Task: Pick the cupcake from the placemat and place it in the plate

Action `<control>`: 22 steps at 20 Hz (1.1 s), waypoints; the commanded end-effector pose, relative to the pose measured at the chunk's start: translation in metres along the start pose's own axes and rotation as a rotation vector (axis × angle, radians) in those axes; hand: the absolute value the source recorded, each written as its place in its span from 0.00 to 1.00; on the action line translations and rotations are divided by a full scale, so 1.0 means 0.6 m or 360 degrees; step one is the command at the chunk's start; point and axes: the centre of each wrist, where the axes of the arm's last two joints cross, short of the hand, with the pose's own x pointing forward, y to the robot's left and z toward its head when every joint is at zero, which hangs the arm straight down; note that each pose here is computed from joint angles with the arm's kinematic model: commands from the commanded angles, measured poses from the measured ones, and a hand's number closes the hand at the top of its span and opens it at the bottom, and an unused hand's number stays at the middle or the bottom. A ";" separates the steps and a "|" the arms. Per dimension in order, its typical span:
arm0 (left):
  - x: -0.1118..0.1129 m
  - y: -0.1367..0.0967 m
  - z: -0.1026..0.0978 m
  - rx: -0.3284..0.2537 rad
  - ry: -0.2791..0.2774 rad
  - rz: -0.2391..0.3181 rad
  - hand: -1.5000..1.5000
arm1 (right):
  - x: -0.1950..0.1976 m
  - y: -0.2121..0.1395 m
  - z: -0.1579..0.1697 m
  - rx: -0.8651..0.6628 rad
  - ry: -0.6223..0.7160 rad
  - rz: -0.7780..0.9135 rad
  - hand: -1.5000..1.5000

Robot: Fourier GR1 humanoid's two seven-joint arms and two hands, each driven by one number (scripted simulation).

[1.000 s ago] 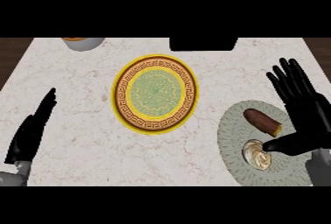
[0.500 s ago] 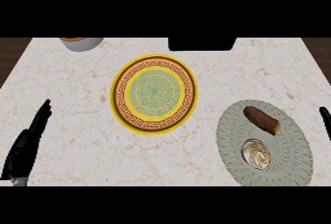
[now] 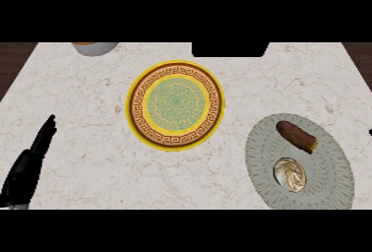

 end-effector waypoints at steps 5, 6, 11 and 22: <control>-0.011 0.005 -0.009 0.0014 -0.0006 0.0026 0.50 | 0.064 -0.021 -0.035 0.0226 0.0331 0.0358 0.00; -0.016 -0.017 0.006 0.0022 -0.0016 0.0009 0.50 | 0.037 -0.027 -0.033 0.0231 0.0386 0.0400 0.00; -0.022 -0.003 0.006 -0.0014 -0.0012 0.0007 0.50 | 0.012 -0.007 -0.088 0.0447 0.0517 0.0481 0.00; -0.013 -0.006 0.003 -0.0029 -0.0013 -0.0013 0.50 | -0.060 0.030 -0.143 0.0770 0.0670 0.0753 0.00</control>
